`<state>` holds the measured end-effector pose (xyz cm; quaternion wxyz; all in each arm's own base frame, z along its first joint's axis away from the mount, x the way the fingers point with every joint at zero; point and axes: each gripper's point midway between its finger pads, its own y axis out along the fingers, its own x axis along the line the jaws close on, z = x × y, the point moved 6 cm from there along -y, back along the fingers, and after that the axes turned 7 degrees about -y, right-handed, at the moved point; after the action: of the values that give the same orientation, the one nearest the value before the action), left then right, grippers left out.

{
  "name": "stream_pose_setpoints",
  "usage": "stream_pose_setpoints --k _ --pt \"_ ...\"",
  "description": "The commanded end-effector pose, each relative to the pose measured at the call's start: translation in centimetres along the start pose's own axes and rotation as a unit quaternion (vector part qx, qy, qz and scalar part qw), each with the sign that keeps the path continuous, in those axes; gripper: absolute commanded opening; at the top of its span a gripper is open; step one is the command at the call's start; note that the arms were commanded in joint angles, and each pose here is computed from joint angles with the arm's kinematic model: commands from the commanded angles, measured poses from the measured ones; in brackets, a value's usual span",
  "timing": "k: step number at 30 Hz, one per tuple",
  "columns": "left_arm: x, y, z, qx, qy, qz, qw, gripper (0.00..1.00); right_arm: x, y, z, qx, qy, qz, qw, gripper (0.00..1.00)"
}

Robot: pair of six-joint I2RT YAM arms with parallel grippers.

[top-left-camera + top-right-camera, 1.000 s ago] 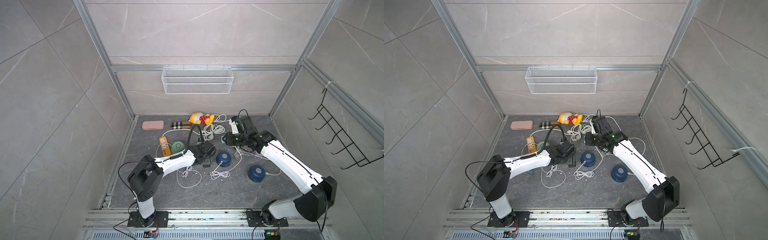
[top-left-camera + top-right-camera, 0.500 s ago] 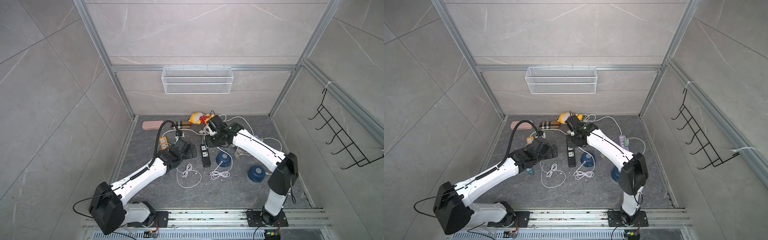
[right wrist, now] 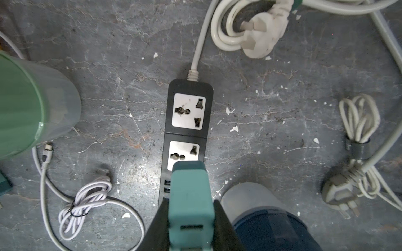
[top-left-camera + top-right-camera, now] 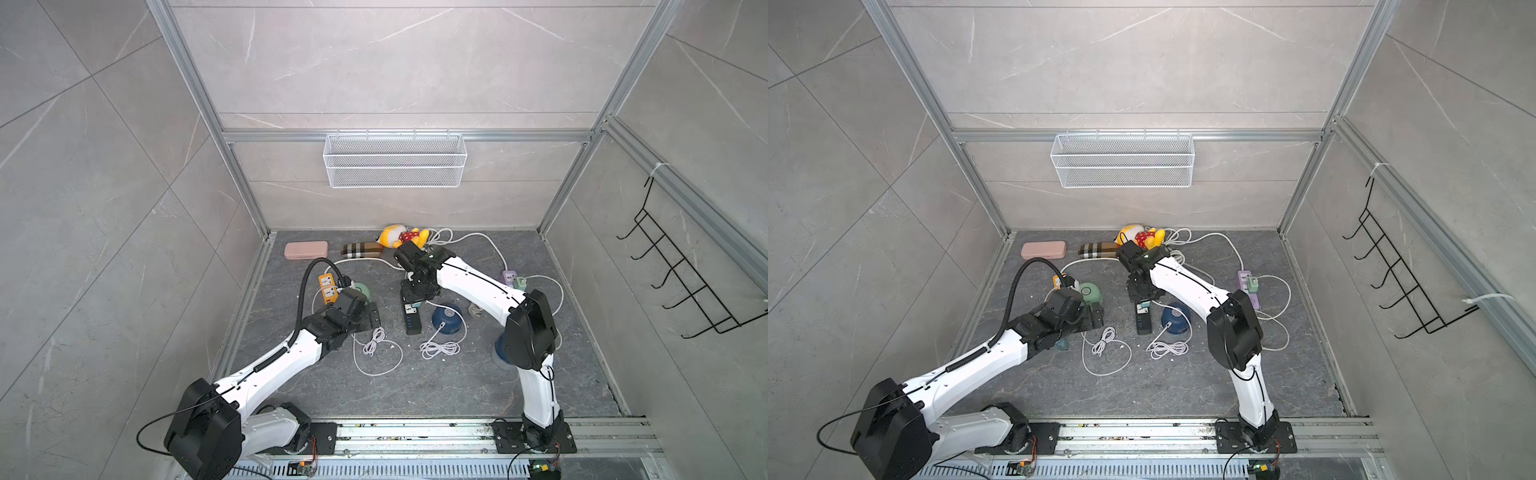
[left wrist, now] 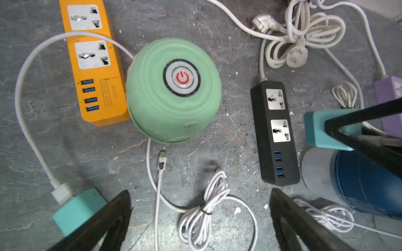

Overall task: Charge the cordless meat grinders
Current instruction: Insert the plug into the socket.

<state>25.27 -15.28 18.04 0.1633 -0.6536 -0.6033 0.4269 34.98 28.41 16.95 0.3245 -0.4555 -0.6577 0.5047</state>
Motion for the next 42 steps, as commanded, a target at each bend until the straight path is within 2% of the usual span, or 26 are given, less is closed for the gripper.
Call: stream_pose_setpoints --k 1,13,33,42 --pt "-0.5 -0.7 -1.0 -0.021 -0.004 0.029 0.999 1.0 -0.3 1.3 0.1 0.013 0.011 0.016 1.0 0.0" --pt "0.1 -0.4 -0.5 -0.013 -0.009 0.028 0.999 1.0 -1.1 3.6 -0.1 0.027 0.023 0.025 0.999 0.0" --pt "0.5 -0.9 -0.9 -0.02 -0.02 0.026 0.999 1.0 -1.2 8.2 1.9 0.076 0.014 0.029 0.997 0.0" --pt "1.6 -2.7 -3.3 -0.044 -0.029 0.012 0.999 1.0 -6.6 6.3 0.9 0.067 0.027 0.063 0.995 0.0"
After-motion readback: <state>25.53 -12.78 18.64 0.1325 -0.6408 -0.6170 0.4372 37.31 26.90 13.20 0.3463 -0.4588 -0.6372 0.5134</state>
